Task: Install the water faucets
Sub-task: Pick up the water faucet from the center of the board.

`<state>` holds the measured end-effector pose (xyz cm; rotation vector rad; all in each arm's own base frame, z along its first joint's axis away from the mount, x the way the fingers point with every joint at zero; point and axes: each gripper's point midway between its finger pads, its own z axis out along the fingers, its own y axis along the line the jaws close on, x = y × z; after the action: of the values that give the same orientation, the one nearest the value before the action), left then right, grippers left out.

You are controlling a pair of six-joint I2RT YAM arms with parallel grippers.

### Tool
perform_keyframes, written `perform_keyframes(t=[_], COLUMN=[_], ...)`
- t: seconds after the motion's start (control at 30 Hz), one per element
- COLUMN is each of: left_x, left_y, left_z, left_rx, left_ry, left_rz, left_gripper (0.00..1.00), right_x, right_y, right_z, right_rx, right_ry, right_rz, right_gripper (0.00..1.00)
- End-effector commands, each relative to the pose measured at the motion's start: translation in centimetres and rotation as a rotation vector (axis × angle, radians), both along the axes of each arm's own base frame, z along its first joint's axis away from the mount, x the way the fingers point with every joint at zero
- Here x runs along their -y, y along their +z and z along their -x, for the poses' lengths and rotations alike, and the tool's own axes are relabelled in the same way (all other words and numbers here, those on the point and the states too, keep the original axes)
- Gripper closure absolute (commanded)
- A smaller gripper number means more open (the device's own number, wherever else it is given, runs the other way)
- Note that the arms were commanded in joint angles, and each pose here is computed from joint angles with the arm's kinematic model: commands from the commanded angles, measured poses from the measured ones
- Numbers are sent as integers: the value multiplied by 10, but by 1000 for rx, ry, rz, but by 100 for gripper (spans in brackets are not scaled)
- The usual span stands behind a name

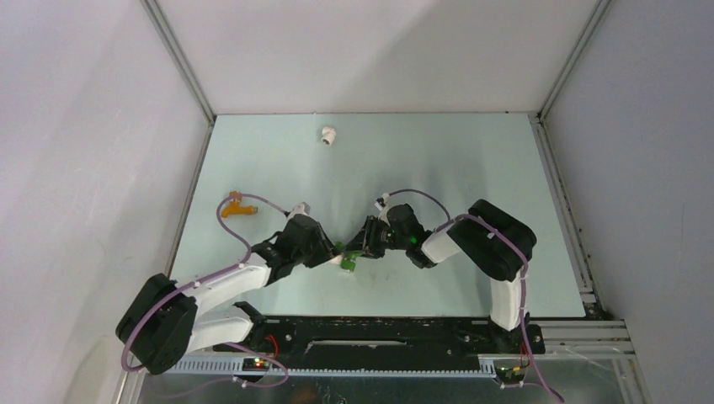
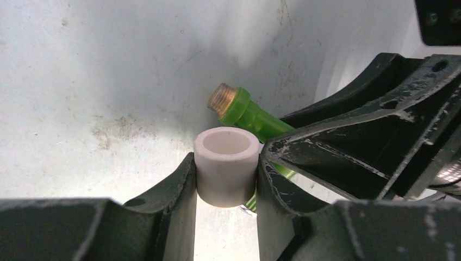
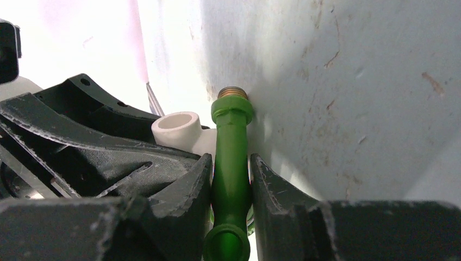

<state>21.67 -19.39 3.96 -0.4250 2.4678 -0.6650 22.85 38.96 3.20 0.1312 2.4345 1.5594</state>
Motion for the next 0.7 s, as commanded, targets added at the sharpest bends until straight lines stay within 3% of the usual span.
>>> perform_keyframes(t=[0.0, 0.23, 0.47, 0.57, 0.67], left_x=[-9, -19, -10, 1, 16], left_y=[-2, 64, 135, 159, 185], left_z=[13, -8, -9, -3, 5], left_rx=[-18, 208, 472, 573, 655], left_ry=[-77, -151, -268, -349, -409], left_rz=[-101, -176, -106, -41, 72], left_gripper=[100, 100, 100, 100, 100], right_x=[6, 53, 135, 172, 194], right_y=[32, 115, 194, 210, 220], right_z=[-2, -11, -23, -29, -21], right_rx=[155, 481, 800, 826, 808], right_ry=[40, 60, -3, -84, -61], right_rz=[29, 135, 411, 457, 384], right_gripper=[100, 100, 100, 100, 100])
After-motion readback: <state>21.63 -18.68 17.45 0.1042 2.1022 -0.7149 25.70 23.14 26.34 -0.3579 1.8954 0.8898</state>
